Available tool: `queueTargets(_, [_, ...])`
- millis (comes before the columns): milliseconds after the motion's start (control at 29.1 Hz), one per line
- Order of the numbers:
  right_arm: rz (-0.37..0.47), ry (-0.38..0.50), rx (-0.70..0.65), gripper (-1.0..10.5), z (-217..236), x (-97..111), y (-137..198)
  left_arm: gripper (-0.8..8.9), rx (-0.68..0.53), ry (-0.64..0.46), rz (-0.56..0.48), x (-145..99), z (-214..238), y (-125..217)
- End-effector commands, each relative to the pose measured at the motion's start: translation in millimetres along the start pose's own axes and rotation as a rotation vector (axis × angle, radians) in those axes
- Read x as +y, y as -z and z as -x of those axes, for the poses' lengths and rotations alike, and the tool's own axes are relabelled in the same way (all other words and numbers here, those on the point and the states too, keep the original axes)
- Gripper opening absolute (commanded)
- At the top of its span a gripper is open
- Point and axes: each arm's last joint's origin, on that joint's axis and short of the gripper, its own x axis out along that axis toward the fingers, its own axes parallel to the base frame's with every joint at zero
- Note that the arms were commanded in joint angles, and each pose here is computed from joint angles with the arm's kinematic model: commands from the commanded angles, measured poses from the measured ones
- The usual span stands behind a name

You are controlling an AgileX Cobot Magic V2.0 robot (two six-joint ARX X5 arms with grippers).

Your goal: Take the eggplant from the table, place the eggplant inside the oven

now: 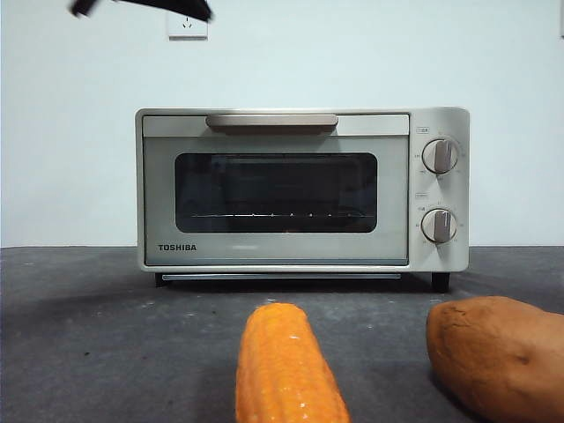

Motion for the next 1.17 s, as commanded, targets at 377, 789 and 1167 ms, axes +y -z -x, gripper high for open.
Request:
queueTargets(377, [-0.089, 0.001, 0.018, 1.3, 20.0, -26.4, 60.0, 0.06, 0.248, -0.137, -0.192, -9.7, -83.8, -10.8])
queueTargets(789, [-0.133, -0.006, -0.006, 1.3, 27.1, -36.8, 81.5, 0.06, 0.405, -0.191, -0.227, -11.2, -107.5, 13.1])
queueTargets(1167, [-0.131, -0.005, -0.004, 1.3, 26.6, -36.3, 81.1, 0.06, 0.737, -0.121, -0.314, -57.8, -88.3, 37.9])
